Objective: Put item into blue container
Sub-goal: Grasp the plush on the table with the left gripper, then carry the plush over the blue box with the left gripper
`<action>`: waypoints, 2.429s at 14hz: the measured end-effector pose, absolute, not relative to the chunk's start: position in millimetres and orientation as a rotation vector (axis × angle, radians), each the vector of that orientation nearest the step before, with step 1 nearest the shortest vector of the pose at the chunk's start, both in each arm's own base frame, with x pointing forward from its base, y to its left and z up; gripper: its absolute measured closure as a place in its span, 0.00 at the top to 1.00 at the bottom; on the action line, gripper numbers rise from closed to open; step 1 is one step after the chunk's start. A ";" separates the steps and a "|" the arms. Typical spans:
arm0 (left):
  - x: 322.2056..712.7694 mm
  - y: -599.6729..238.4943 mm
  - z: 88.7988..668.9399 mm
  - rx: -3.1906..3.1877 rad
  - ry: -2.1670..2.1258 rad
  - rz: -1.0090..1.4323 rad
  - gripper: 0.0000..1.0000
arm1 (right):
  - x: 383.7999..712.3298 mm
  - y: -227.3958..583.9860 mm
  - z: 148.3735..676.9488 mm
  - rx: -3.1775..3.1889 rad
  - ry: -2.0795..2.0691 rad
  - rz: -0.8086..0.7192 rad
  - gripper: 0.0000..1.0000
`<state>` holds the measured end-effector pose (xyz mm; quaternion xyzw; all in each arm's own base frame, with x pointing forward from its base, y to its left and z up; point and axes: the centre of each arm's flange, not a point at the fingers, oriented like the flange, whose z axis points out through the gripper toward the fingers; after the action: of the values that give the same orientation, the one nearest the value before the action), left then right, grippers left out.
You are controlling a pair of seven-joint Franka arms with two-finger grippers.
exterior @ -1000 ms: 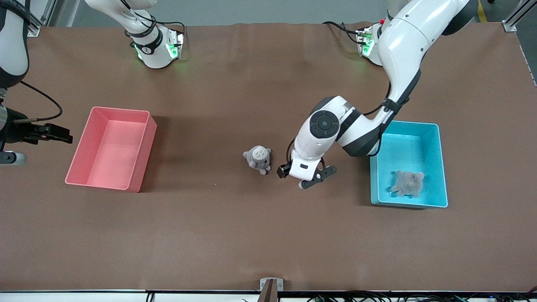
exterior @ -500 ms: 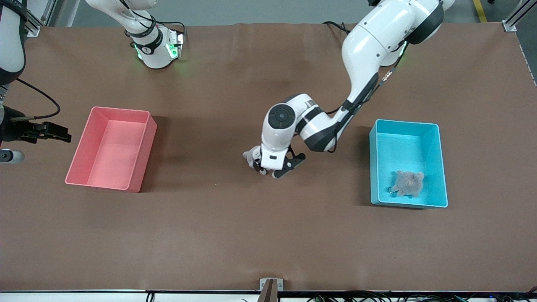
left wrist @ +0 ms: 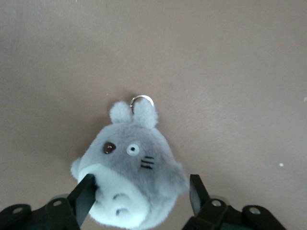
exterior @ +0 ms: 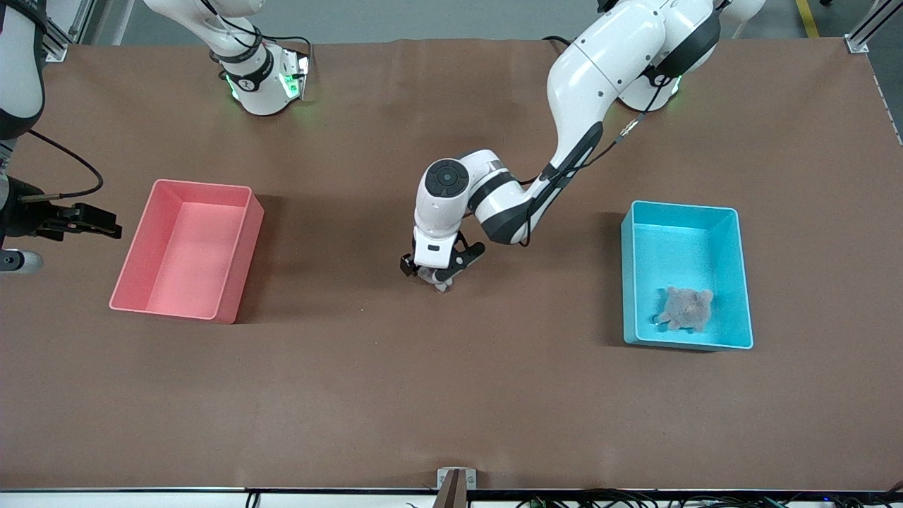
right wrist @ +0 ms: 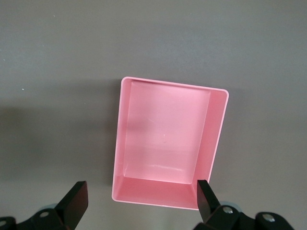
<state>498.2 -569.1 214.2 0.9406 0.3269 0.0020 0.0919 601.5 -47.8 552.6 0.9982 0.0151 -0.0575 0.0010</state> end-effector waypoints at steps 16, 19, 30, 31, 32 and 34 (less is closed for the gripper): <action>516.4 -554.6 204.0 2.835 0.979 0.058 0.04 | 593.0 -38.4 585.1 3.144 0.069 -0.218 1.00; 540.6 -537.4 248.6 2.828 1.000 0.107 0.00 | 588.0 -39.4 583.0 3.143 0.065 -0.277 1.00; 580.9 -307.2 413.2 3.153 0.545 0.176 0.00 | 535.9 -41.0 594.3 3.158 0.060 -0.141 1.00; 578.4 -277.4 415.0 3.186 0.493 0.162 0.00 | 532.8 -40.9 595.1 3.158 0.060 -0.138 1.00; 575.1 -247.1 415.5 3.221 0.439 0.147 0.00 | 530.1 -40.9 595.1 3.159 0.060 -0.134 1.00; 568.0 -188.9 414.3 3.281 0.338 0.108 0.00 | 525.1 -40.8 595.3 3.160 0.060 -0.126 1.00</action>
<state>568.0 -188.9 414.3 0.9911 0.1019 0.0327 -0.0794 525.1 -40.8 595.3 0.9990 0.0190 -0.0398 -0.0107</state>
